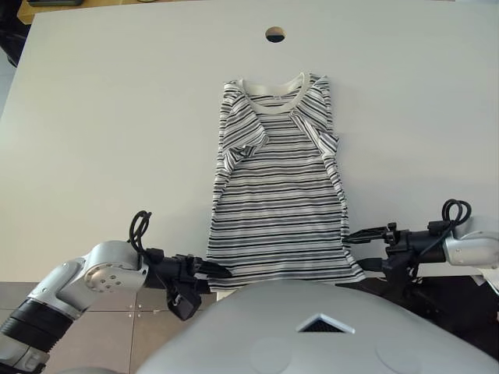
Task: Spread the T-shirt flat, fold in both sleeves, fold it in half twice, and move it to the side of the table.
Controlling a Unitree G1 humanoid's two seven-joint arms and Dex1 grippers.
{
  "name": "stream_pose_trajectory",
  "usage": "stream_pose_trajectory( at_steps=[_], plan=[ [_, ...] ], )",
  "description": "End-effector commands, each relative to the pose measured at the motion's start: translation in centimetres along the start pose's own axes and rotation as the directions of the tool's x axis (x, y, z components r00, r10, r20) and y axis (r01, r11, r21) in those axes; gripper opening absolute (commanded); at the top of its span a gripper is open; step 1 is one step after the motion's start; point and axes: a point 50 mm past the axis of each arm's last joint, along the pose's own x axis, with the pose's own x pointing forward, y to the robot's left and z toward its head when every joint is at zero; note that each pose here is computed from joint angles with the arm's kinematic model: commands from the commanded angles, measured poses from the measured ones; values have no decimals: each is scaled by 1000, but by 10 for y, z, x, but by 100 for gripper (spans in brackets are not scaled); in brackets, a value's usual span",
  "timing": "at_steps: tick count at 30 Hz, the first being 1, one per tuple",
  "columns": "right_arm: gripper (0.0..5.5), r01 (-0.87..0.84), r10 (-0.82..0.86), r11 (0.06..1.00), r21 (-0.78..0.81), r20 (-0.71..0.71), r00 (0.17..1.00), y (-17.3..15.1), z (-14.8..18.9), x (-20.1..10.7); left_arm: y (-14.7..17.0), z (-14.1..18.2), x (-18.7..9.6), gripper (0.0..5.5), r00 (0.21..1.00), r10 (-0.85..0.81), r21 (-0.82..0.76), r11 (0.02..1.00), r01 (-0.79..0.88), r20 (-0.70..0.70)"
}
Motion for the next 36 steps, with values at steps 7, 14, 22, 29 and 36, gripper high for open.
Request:
stream_pose_trajectory(
  at_steps=[7,14,22,29,36],
  plan=[
    [262,-76,77,995,-57,14,997,3,2,13,2,-6,-1,62,999,-6,-15,1000,6,-31],
    [123,-34,34,999,15,37,999,-2,2,9,8,0,-2,10,998,48,-77,996,-45,28],
    [14,47,-101,946,322,151,983,-31,7,-21,45,12,-23,10,954,232,-399,906,-140,192],
    [14,69,-269,846,528,311,912,-58,19,-44,85,19,-52,10,824,450,-608,776,-170,343],
    [14,366,-544,745,558,191,817,-107,-9,-38,132,-36,-63,10,598,799,-633,493,-597,59]
  ],
)
